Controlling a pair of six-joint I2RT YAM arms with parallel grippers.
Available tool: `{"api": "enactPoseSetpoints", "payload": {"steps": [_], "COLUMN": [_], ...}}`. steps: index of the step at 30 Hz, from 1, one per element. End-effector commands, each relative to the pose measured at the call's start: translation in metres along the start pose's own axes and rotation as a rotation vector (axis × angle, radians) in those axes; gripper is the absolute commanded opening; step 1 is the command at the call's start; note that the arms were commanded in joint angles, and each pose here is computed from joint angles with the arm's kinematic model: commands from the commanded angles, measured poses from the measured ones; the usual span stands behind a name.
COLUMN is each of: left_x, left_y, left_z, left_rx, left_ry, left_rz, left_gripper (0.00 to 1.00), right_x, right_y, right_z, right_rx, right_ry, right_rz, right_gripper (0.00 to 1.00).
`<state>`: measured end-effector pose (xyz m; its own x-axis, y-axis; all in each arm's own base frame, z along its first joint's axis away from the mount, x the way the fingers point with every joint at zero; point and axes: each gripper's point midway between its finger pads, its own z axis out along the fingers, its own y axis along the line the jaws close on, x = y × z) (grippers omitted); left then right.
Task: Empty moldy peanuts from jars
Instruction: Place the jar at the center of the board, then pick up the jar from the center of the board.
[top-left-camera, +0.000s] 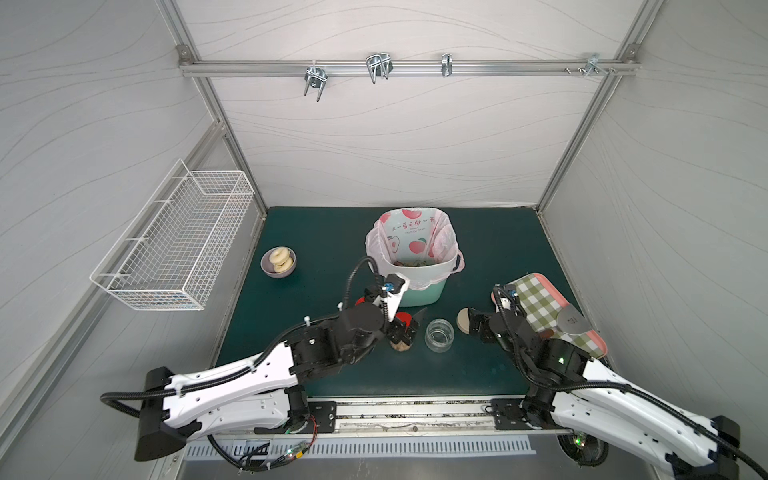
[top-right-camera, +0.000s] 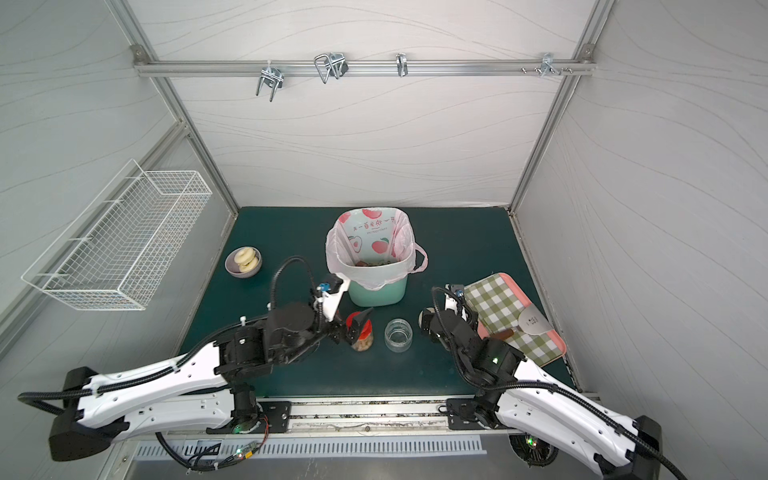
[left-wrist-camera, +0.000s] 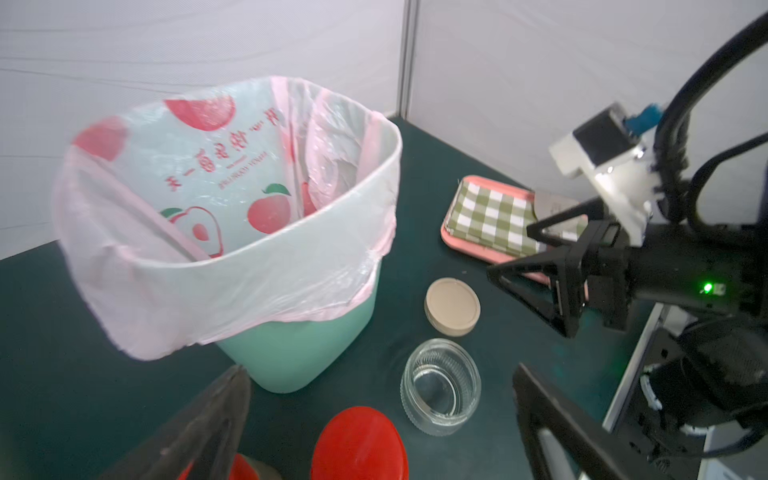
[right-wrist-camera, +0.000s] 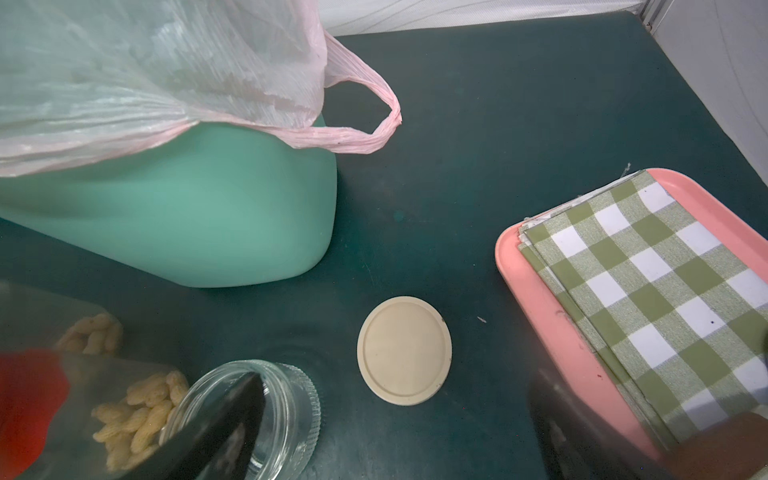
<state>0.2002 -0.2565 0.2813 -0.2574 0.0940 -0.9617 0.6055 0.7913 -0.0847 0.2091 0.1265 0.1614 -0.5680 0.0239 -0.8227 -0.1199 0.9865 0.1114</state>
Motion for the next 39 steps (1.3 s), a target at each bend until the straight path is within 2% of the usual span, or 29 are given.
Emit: {"api": "enactPoseSetpoints", "payload": {"steps": [1, 4, 6, 12, 17, 21, 27, 39], "left_x": [-0.024, -0.01, -0.002, 0.014, 0.024, 0.032, 0.047, 0.057], "left_y": [0.042, 0.081, 0.099, 0.135, 0.147, 0.153, 0.164, 0.17], "left_z": [-0.026, -0.045, -0.059, -0.088, -0.091, -0.083, -0.068, -0.062], "left_rx": [-0.102, -0.2, -0.252, -0.402, -0.457, -0.462, -0.45, -0.469], "left_ry": [-0.176, -0.212, -0.235, -0.295, -0.278, -0.249, -0.182, -0.144], "left_rz": [-0.157, -0.227, -0.251, -0.272, -0.255, -0.287, -0.369, -0.373], "left_gripper": [0.99, 0.99, 0.99, 0.99, 0.97, 0.97, 0.98, 0.99], "right_x": [-0.008, -0.008, -0.009, -0.014, -0.011, -0.006, 0.003, 0.036], "right_y": [0.003, 0.02, 0.041, 0.08, 0.109, 0.136, 0.172, 0.211], "right_z": [0.0, 0.001, -0.003, -0.023, -0.035, -0.048, -0.051, -0.014], "right_rx": [0.007, -0.07, -0.176, -0.358, -0.445, -0.511, -0.536, -0.457], "right_ry": [0.008, 0.032, 0.058, 0.17, 0.31, 0.382, 0.44, 0.557], "right_rz": [0.009, -0.036, -0.088, -0.183, -0.244, -0.305, -0.373, -0.453], "right_gripper": [0.99, 0.99, 0.99, 0.99, 0.99, 0.99, 0.99, 0.99]}}
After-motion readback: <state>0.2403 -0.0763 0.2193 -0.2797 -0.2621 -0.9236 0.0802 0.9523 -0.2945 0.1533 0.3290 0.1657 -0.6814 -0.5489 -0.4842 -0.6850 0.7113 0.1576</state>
